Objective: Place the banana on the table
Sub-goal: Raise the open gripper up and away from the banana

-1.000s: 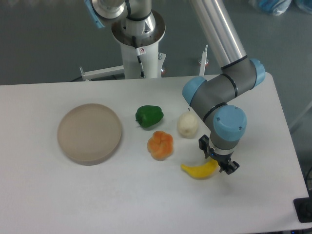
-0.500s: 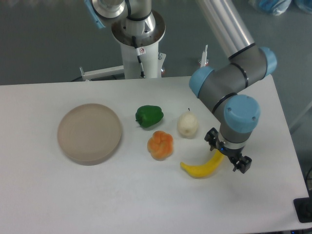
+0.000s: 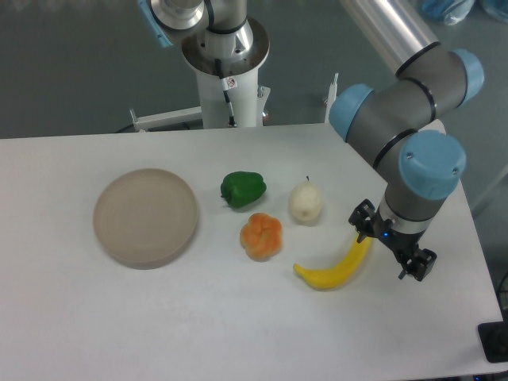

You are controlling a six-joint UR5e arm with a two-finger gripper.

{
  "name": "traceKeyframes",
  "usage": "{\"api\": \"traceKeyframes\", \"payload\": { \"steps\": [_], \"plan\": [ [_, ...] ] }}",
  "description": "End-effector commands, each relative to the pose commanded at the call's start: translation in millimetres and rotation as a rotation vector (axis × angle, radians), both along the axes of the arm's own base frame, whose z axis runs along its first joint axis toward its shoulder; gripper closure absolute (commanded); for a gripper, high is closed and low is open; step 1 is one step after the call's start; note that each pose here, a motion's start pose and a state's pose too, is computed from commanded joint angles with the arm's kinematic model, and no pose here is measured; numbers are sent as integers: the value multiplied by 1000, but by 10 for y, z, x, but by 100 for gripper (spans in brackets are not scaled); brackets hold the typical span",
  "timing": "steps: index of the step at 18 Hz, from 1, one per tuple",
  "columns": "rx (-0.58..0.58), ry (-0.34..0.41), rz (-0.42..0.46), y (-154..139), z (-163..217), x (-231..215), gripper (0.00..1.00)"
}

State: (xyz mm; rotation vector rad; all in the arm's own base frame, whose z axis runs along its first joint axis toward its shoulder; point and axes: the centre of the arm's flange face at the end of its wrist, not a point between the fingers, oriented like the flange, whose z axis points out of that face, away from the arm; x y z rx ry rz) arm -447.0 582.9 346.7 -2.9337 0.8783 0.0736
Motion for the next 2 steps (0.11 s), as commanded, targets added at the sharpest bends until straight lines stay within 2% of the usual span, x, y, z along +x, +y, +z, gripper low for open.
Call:
{"api": "traceKeyframes", "payload": {
  "steps": [2],
  "plan": [
    [-8, -5, 0, -13, -45, 10, 0]
  ]
}}
